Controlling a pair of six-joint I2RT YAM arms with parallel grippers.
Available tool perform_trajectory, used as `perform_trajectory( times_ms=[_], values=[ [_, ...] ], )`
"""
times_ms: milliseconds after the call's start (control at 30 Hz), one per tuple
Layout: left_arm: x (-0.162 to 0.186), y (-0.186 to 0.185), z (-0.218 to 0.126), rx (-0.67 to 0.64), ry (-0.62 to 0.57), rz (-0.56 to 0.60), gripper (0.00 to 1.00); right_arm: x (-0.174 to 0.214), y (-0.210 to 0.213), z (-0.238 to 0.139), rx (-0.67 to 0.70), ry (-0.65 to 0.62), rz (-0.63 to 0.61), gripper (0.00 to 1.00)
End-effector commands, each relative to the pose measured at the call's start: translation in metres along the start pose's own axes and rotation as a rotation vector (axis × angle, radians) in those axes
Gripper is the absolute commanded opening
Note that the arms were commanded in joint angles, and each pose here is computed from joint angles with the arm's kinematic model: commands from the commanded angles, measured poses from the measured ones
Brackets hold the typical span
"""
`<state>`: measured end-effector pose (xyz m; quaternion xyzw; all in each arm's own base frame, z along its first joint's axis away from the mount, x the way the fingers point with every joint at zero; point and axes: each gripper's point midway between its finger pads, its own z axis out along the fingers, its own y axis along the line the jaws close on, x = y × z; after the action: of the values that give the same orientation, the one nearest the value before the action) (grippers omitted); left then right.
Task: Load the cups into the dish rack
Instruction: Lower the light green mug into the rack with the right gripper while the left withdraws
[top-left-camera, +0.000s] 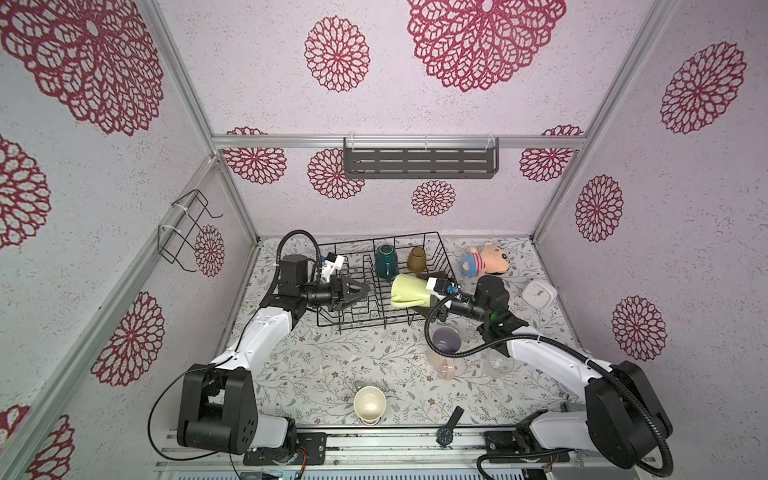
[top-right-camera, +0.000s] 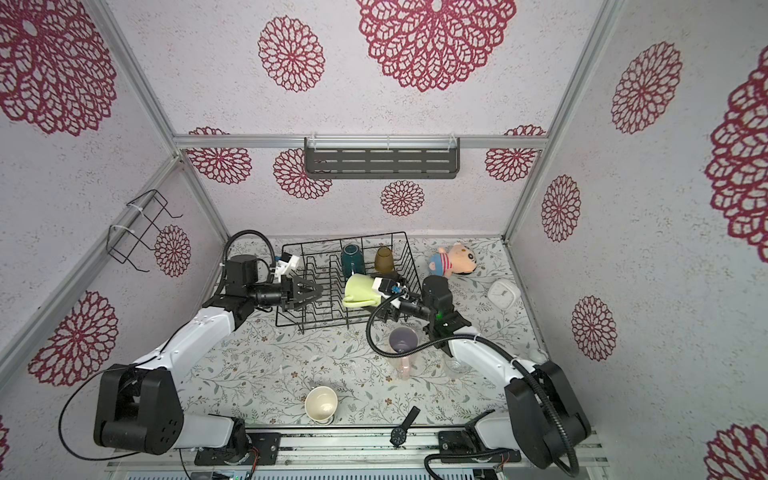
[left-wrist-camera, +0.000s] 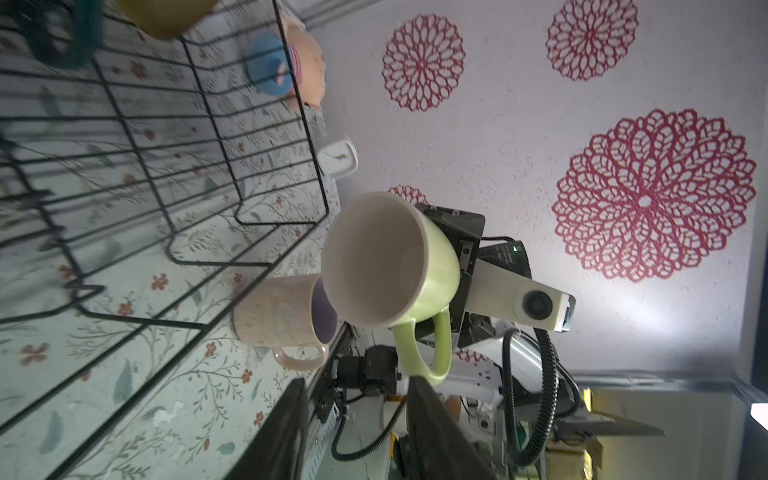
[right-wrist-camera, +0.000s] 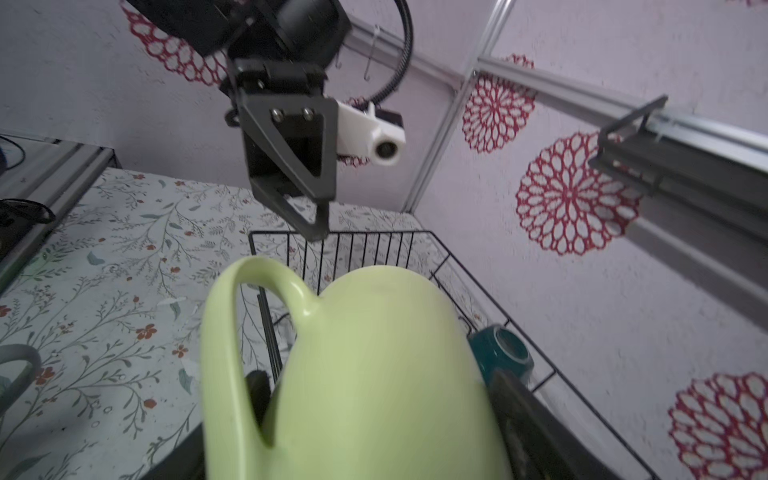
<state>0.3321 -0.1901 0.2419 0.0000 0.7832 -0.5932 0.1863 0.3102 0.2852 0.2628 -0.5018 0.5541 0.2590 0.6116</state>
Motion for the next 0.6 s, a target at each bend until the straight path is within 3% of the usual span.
perform_trajectory(
  times_ms=[0,300,567],
  values=[
    [-0.022,-0.001,-0.015,-0.07,-0.151,0.094,0.44,0.004,-0.032,-0.003,0.11,0.137,0.033,0.58],
    [-0.021,0.008,-0.033,-0.238,-0.228,0.179,0.45,0.077,-0.076,0.009,0.237,0.566,0.193,0.57],
    [-0.007,0.021,-0.042,-0.311,-0.248,0.19,0.45,0.126,-0.112,0.03,0.317,0.794,0.226,0.57]
  ],
)
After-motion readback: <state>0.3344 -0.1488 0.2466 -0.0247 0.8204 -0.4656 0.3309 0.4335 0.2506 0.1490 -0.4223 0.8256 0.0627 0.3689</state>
